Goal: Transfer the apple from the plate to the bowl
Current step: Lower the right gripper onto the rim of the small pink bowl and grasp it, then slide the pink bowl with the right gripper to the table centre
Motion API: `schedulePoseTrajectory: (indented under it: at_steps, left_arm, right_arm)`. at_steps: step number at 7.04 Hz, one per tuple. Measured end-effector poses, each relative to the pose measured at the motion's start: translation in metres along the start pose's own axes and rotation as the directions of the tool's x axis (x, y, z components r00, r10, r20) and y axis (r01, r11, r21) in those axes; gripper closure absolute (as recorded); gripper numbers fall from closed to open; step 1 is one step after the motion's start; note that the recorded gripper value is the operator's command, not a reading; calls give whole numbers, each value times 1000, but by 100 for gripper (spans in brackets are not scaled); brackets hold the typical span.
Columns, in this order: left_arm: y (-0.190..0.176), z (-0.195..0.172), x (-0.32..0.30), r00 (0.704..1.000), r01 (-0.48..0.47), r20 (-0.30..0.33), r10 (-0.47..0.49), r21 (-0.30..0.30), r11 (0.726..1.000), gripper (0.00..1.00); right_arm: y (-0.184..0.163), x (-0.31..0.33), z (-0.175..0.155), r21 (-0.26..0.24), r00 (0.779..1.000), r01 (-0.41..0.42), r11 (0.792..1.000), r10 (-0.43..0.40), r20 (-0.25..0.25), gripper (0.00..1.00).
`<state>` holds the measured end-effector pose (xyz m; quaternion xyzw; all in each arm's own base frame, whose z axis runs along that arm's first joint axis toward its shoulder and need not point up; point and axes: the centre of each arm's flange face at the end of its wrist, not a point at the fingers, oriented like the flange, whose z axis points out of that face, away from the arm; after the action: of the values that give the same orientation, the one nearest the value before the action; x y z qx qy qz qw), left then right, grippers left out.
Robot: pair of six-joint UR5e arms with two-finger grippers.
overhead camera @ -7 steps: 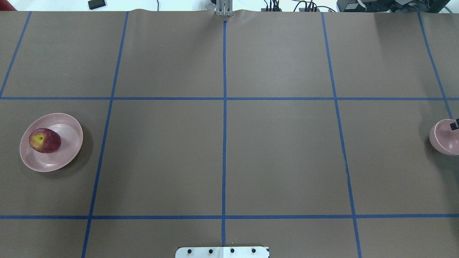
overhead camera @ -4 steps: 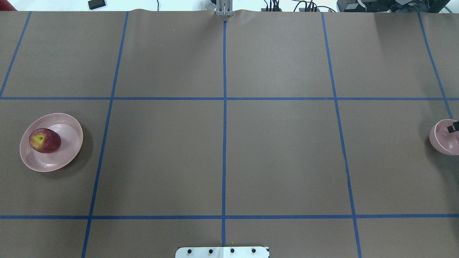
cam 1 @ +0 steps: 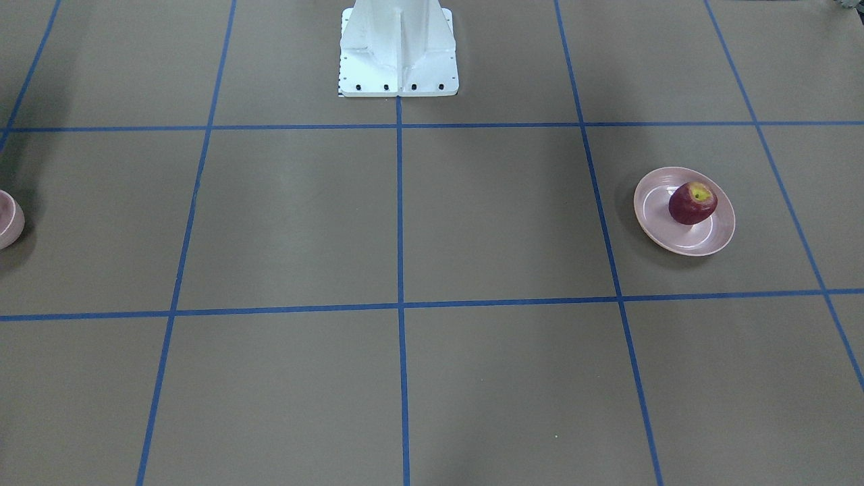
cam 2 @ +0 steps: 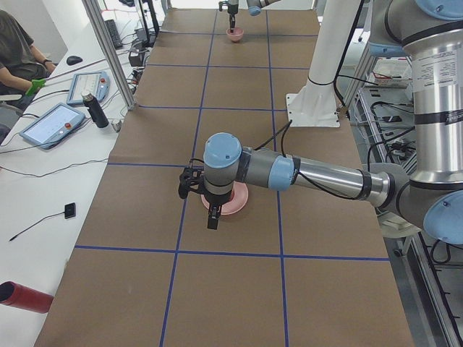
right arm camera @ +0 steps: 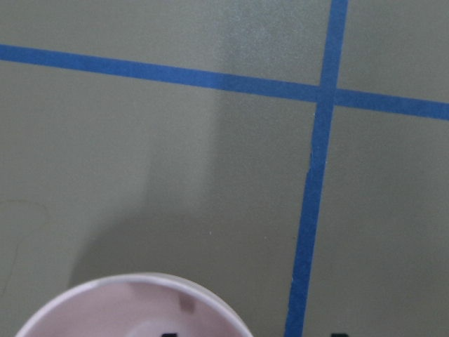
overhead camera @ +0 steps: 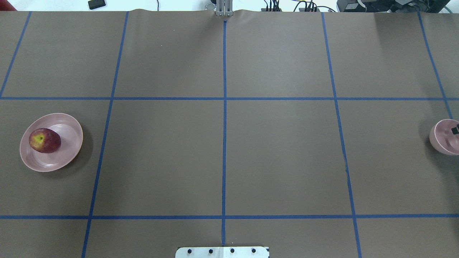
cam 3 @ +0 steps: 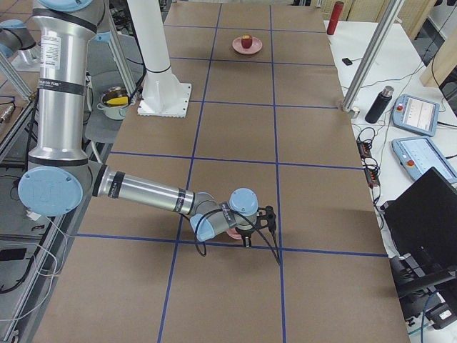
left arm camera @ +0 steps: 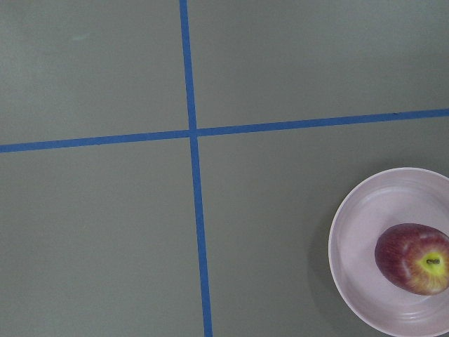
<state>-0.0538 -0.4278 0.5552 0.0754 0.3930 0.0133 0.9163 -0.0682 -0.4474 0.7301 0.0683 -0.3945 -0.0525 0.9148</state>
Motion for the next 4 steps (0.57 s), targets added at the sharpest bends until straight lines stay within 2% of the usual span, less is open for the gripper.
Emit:
schedulePoseTrajectory:
  at_steps: [4]
  left_arm:
    - [0, 2, -1, 1000, 7, 0, -7, -3, 1000, 1]
  right_arm:
    - [-8, -19, -18, 34, 999, 51, 998, -51, 11, 100]
